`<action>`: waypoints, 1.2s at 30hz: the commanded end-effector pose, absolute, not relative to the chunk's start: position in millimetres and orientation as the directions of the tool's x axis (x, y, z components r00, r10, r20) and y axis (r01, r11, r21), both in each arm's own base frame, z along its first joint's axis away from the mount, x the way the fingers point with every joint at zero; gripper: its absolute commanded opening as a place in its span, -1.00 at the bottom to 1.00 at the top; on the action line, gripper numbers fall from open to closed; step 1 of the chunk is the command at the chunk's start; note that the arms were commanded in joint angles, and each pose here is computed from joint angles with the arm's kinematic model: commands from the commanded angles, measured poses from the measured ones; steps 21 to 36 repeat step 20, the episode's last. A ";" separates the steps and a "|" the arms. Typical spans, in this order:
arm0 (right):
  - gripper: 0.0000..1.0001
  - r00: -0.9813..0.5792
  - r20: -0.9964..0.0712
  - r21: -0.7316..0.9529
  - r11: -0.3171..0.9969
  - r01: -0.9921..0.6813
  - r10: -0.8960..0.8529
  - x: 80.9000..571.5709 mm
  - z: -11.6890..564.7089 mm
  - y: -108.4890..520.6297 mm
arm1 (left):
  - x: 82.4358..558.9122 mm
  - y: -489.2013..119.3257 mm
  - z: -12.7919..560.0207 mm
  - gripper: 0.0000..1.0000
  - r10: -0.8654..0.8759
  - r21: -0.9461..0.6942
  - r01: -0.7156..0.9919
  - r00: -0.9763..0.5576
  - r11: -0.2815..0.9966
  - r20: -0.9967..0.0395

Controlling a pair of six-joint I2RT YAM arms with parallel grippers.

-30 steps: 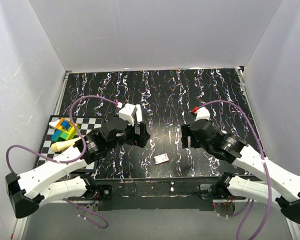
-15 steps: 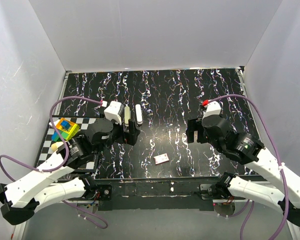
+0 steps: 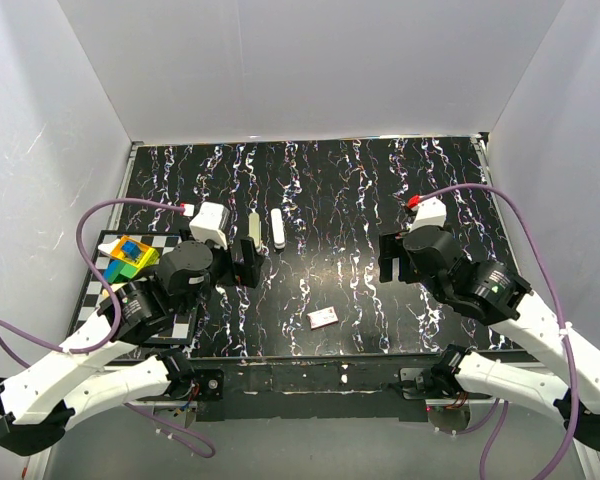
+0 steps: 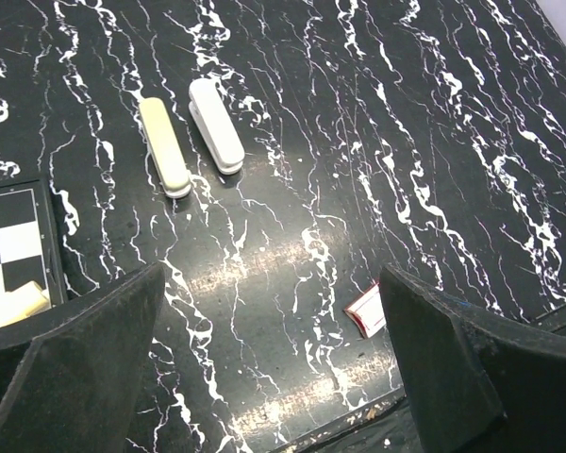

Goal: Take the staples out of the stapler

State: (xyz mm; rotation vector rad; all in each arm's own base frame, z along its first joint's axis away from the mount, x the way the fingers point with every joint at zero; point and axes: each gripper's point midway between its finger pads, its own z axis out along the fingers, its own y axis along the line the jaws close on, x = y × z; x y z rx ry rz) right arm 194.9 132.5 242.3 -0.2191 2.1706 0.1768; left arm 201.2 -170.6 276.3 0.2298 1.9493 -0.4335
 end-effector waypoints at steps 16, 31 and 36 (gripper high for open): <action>0.88 -0.462 -0.881 0.035 0.962 -0.271 -0.099 200.8 286.5 131.0 | 215.6 -150.2 307.7 0.96 -0.052 -0.135 0.279 -0.286 0.951 -0.957; 0.89 -0.465 -0.882 0.009 0.985 -0.174 -0.074 210.2 291.5 121.7 | 216.3 -152.1 310.3 0.96 -0.050 -0.133 0.289 -0.278 0.948 -0.959; 0.89 -0.465 -0.882 0.009 0.985 -0.174 -0.074 210.2 291.5 121.7 | 216.3 -152.1 310.3 0.96 -0.050 -0.133 0.289 -0.278 0.948 -0.959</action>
